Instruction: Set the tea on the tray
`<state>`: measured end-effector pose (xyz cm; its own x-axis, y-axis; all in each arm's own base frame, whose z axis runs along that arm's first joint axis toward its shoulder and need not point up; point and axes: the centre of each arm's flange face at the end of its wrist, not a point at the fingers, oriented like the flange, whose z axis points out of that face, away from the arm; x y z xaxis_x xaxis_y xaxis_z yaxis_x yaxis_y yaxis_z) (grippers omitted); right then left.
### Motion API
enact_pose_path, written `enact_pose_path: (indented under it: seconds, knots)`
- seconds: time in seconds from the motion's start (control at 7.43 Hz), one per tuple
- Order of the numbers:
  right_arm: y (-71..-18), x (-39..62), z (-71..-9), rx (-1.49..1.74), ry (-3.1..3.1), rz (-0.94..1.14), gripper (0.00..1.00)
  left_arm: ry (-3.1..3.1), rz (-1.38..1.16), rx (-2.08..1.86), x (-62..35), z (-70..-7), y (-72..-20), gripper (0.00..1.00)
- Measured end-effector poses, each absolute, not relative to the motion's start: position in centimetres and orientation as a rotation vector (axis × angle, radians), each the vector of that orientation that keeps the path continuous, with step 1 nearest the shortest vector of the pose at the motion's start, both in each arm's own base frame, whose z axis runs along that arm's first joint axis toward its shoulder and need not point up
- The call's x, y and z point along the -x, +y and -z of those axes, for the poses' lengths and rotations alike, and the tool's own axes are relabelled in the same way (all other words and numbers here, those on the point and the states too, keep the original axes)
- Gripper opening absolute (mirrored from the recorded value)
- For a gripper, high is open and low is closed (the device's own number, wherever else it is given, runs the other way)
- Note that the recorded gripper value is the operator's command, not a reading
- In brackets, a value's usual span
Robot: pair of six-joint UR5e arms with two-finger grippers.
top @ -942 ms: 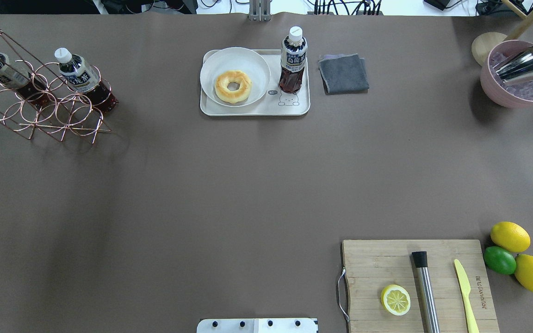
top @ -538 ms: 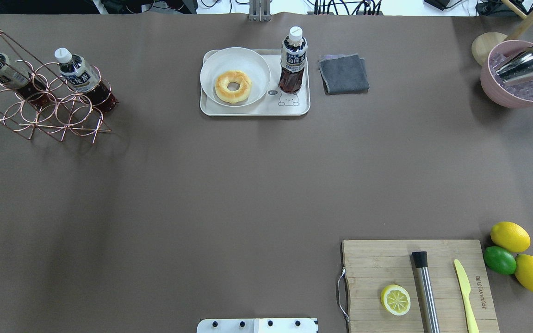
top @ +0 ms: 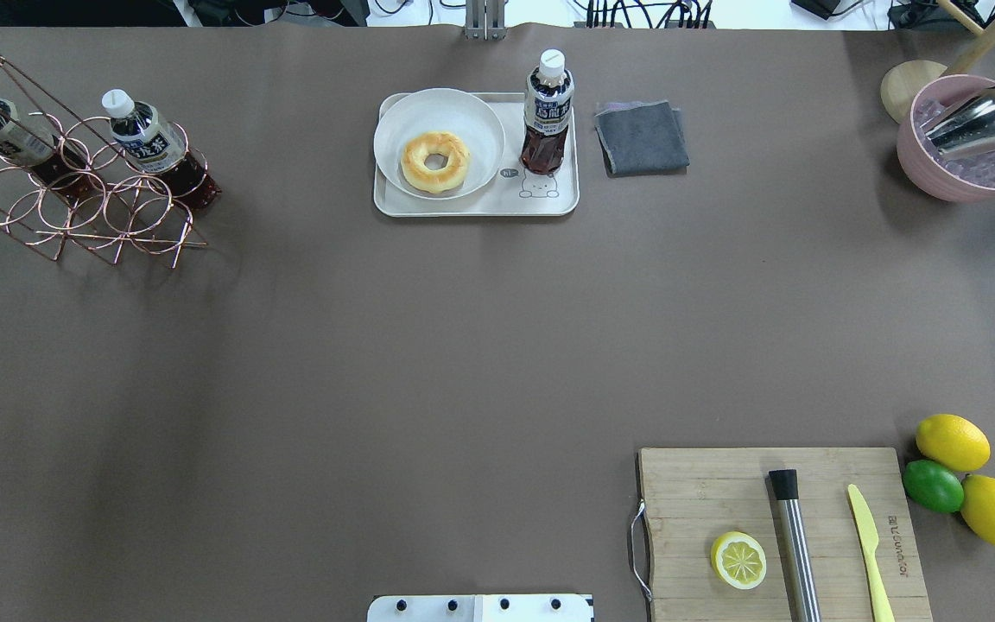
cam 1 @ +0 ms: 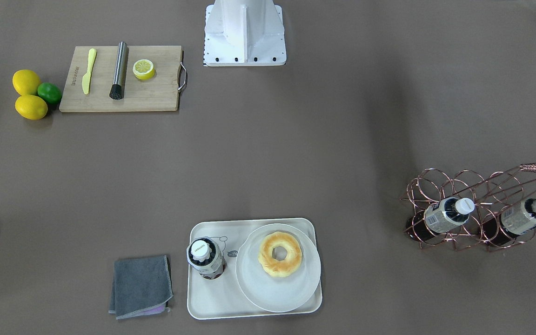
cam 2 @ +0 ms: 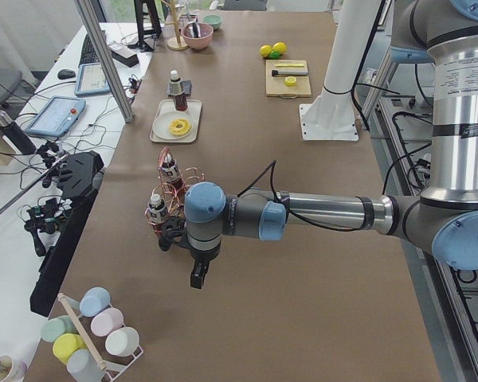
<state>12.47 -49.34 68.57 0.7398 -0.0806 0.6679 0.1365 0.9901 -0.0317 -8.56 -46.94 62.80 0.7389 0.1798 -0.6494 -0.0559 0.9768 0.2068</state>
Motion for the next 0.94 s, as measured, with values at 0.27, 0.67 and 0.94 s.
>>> enact_pose_path:
  seconds: [0.27, 0.67, 0.94]
  knots:
    - [-49.37, -12.74, -68.28, 0.071, -0.736, 0.113, 1.0, 0.728, -0.13, -0.178, 8.58, -62.84, -47.0, 0.98]
    - [-49.67, -12.81, -67.79, 0.062, -0.734, 0.113, 1.0, 0.728, -0.129, -0.175, 8.58, -62.97, -47.0, 0.98]
    - [-49.88, -12.85, -67.59, 0.059, -0.733, 0.112, 1.0, 0.728, -0.128, -0.172, 8.56, -63.12, -46.96, 0.98]
